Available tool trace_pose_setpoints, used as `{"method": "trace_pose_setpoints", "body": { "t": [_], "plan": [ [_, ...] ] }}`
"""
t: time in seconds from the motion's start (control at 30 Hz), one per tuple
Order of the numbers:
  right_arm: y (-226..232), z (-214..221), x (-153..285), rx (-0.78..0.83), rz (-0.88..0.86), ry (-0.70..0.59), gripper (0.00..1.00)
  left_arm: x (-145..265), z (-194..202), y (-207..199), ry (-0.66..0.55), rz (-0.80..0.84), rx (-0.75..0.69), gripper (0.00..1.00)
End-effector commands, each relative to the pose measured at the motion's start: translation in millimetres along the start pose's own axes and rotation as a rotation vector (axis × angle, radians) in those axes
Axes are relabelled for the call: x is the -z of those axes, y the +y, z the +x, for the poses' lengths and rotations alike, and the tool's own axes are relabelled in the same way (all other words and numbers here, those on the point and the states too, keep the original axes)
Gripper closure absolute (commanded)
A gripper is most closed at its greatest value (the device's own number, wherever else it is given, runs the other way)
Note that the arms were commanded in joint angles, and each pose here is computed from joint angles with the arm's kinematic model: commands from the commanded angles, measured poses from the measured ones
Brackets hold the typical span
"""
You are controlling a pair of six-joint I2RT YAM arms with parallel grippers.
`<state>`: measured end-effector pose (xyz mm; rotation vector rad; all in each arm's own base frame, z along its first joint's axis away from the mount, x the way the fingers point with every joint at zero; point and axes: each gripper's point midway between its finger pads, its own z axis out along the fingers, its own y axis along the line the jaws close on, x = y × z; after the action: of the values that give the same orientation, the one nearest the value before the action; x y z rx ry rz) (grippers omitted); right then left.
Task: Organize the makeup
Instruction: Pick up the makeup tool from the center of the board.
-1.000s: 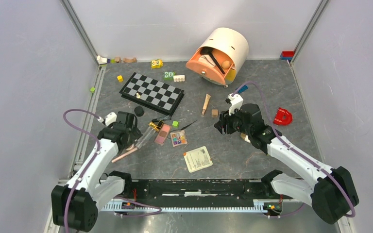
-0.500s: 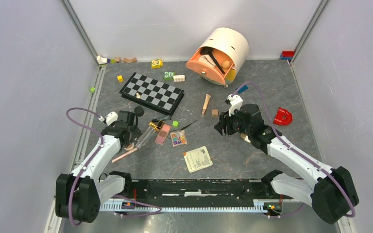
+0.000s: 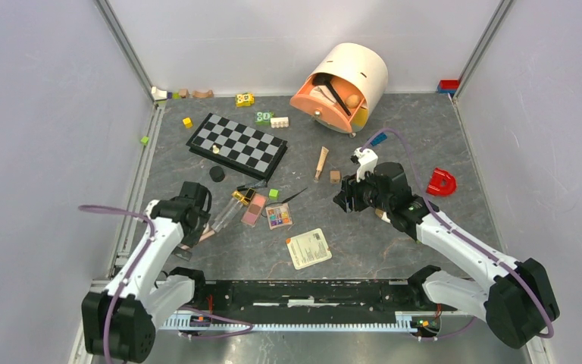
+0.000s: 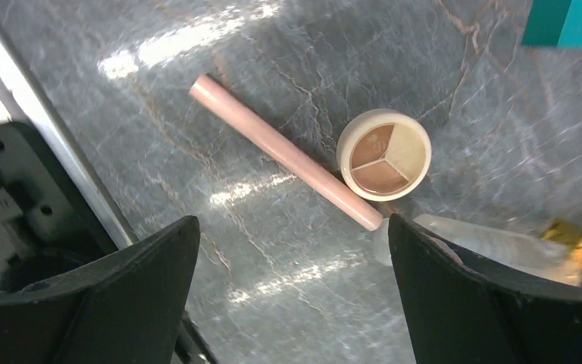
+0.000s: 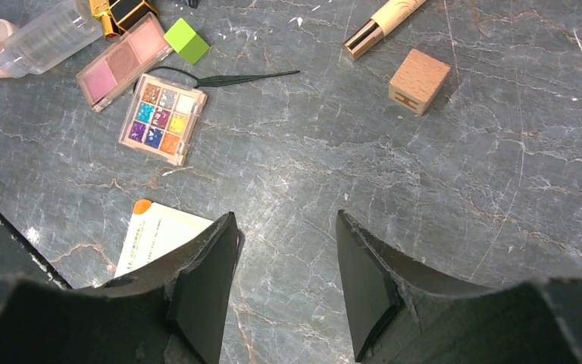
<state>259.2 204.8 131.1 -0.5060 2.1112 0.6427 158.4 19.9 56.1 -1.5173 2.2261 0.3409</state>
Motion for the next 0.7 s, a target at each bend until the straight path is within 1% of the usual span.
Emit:
{"method": "trace_pose_setpoints", "body": {
  "t": [0.0, 0.13, 0.27, 0.43, 0.67],
  "plan": [
    [7, -17, 0, 0.006, -0.025, -0.036, 0.43, 20, -21, 6, -0.062, -0.002, 0.354, 0.0],
    [7, -17, -1, 0.005, -0.026, -0.031, 0.43, 28, -28, 16, -0.085, -0.02, 0.494, 0.0],
    [9, -20, -1, 0.006, -0.033, -0.03, 0.43, 25, -27, 16, -0.081, -0.018, 0.585, 0.0],
    [10, -23, 0, 0.01, -0.034, -0.027, 0.42, 9, -15, 12, -0.039, -0.033, 0.643, 0.01],
    [12, -25, 0, 0.014, -0.044, -0.022, 0.42, -5, -18, 14, -0.039, -0.073, 0.677, 0.07]
  ]
}}
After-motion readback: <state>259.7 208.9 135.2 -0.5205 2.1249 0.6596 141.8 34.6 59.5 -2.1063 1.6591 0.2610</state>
